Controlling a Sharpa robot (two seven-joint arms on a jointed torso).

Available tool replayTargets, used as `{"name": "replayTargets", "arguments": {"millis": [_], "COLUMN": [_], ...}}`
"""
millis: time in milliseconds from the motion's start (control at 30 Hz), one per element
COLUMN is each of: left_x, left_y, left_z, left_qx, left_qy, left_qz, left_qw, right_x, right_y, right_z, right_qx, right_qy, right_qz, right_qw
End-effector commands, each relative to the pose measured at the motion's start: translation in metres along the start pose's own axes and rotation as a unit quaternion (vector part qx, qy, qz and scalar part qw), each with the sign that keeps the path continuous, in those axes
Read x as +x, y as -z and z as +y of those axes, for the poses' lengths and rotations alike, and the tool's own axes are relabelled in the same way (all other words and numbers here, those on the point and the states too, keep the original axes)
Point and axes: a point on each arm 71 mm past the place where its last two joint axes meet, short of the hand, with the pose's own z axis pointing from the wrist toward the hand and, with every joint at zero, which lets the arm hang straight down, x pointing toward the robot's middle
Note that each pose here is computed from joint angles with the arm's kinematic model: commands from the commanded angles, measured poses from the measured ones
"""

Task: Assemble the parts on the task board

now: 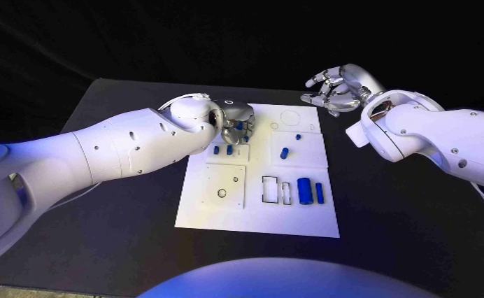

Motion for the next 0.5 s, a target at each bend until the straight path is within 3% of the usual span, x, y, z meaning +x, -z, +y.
{"name": "replayTargets", "arguments": {"millis": [33,500], "left_x": [0.0034,0.0039], "left_y": [-0.0008,-0.0011], "left_z": [-0.0027,-0.0017], "left_qx": [0.007,0.007], "left_qy": [0.006,0.013], "left_qz": [0.012,0.01], "left_qw": [1.0,1.0], "right_x": [0.0008,0.0011], "right_y": [0.0001,-0.0001], "right_z": [0.001,0.0012], "right_qx": [-0.006,-0.006], "right_qy": [0.002,0.002], "right_qz": [0.002,0.003], "right_qw": [1.0,1.0]}}
